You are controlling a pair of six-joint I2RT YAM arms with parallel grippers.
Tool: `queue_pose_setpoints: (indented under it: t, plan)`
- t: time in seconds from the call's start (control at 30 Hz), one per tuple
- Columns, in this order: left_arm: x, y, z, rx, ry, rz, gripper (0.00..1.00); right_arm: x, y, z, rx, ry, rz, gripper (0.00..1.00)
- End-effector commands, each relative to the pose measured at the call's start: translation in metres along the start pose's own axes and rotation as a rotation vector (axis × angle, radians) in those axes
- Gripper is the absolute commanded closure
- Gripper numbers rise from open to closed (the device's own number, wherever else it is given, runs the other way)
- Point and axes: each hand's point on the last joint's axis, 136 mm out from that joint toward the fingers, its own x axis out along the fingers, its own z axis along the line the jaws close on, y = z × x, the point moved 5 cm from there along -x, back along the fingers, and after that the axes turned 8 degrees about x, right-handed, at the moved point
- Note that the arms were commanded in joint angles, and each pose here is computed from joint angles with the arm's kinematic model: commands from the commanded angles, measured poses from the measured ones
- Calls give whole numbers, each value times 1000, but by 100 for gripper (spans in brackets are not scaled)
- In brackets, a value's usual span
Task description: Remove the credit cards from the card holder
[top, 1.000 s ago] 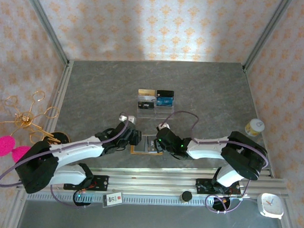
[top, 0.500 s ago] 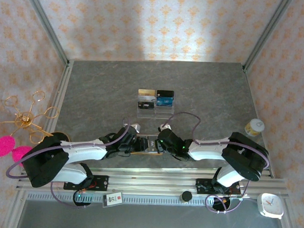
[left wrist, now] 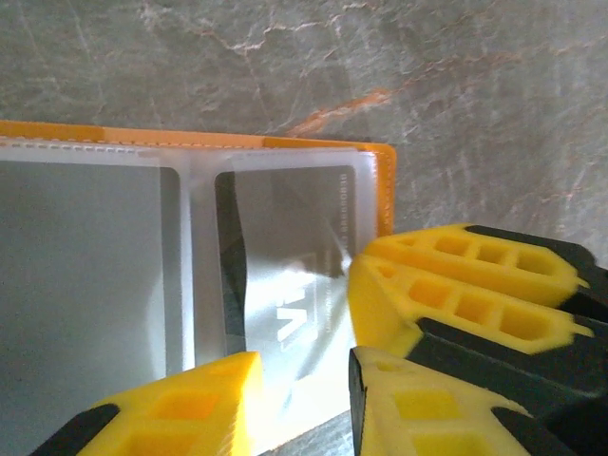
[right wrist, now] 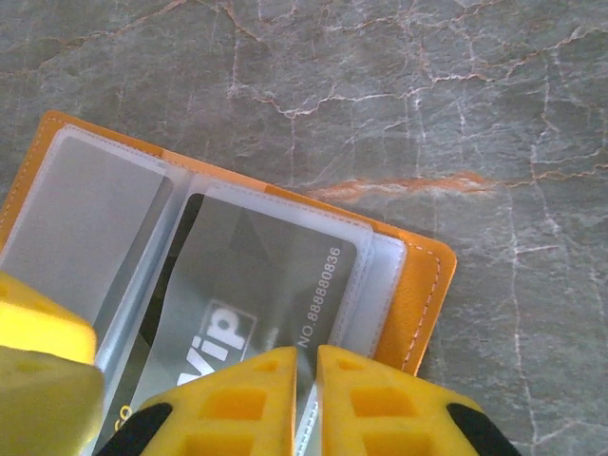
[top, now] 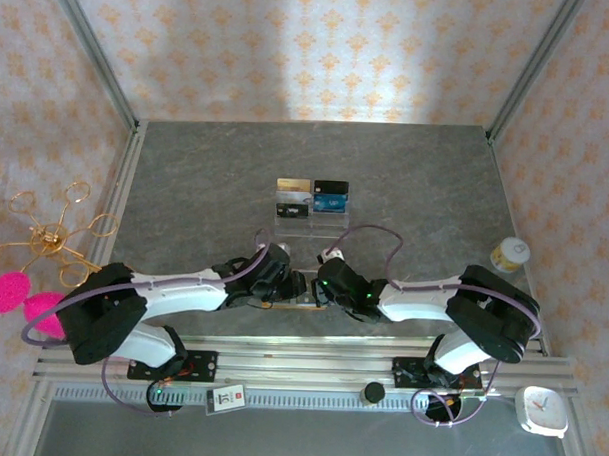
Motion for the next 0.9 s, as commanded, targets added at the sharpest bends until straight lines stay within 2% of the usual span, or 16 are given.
queue_pose_setpoints:
  t: [0.0, 0.23, 0.73, 0.87]
  plan:
    - [1, 0, 8, 13, -78, 5, 69, -3, 12, -14, 2, 48, 29, 87]
    - [4, -2, 17, 63, -147, -12, 70, -3, 14, -16, 3, 43, 32, 88]
    - [12, 4, 21, 61, -116, -9, 71, 5, 34, -5, 9, -95, 131, 92]
    - [8, 5, 24, 49, -108, -21, 77, 6, 35, -10, 15, -60, 127, 93]
